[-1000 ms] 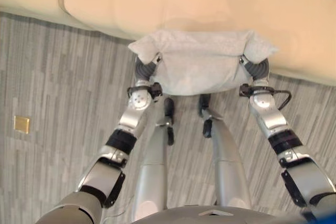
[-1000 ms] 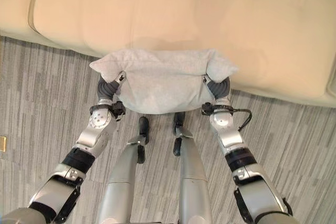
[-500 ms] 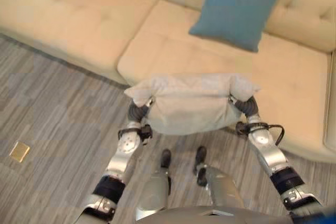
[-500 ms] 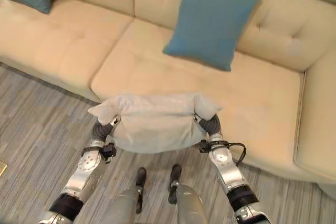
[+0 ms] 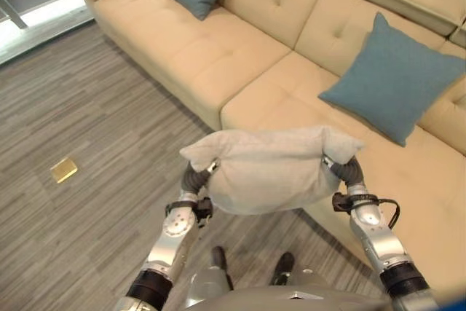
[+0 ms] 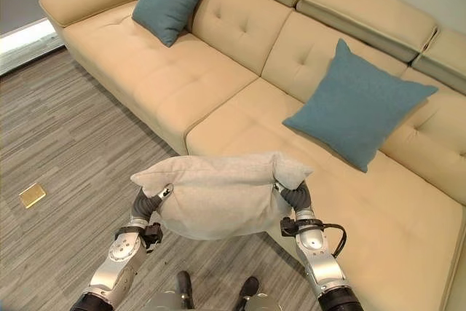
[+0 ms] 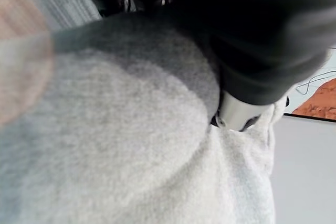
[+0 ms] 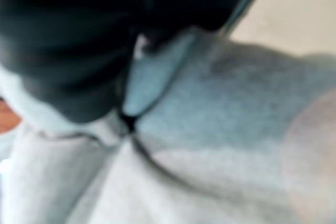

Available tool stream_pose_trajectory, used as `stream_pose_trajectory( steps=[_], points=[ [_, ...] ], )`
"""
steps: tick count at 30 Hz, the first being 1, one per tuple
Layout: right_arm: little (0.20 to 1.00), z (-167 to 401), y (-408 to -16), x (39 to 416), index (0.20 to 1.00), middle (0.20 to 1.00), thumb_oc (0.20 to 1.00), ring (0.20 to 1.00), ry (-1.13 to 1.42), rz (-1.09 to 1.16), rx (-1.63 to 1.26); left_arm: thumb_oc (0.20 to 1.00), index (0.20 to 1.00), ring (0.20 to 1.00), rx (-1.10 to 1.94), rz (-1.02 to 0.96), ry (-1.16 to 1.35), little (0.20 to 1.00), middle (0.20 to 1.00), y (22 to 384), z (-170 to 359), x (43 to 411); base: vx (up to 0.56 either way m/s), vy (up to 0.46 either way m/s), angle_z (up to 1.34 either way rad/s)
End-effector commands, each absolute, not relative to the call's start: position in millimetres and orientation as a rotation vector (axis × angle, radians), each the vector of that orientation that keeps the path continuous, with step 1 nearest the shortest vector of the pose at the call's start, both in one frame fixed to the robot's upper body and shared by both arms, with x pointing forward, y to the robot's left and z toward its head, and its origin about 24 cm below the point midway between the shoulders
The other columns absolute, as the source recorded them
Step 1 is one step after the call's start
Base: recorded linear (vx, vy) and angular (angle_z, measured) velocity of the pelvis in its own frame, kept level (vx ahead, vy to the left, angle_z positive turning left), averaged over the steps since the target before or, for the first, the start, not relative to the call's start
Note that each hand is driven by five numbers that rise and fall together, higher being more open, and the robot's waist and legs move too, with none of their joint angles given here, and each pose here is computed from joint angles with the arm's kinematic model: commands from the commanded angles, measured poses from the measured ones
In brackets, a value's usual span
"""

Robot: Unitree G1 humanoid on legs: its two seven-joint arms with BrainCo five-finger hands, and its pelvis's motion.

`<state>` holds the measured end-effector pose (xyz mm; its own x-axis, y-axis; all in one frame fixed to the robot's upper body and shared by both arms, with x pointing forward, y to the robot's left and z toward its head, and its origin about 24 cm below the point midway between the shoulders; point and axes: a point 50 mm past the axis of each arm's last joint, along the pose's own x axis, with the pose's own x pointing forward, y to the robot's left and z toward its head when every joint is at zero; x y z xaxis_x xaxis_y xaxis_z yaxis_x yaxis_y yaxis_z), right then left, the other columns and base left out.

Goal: Pick up all the scattered cushions and arrange them neatly on the sofa.

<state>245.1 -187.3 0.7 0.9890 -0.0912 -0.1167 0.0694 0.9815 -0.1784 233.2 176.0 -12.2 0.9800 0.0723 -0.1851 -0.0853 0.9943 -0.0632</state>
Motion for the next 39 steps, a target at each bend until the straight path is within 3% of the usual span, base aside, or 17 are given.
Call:
stream_pose_trajectory(
  steps=[1,24,39],
  points=[
    [0.200,39.3,-182.4,263.4,0.200,0.200,0.200,0.200,-0.074,-0.072,-0.117,0.200,0.200,0.200,-0.055,0.009,-0.027,0.200,0.200,175.5,29.3,246.2,0.03,0.165,0.30],
    [0.200,37.5,-205.1,249.5,0.200,0.200,0.200,0.200,-0.065,-0.118,-0.137,0.200,0.200,0.200,-0.055,-0.069,-0.063,0.200,0.200,157.0,37.3,252.6,0.12,-0.007,0.70],
    [0.200,47.7,-189.3,262.2,0.200,0.200,0.200,0.200,-0.115,-0.050,-0.131,0.200,0.200,0.200,-0.004,-0.031,-0.111,0.200,0.200,173.0,46.8,250.4,0.26,0.123,-0.23]
  ],
)
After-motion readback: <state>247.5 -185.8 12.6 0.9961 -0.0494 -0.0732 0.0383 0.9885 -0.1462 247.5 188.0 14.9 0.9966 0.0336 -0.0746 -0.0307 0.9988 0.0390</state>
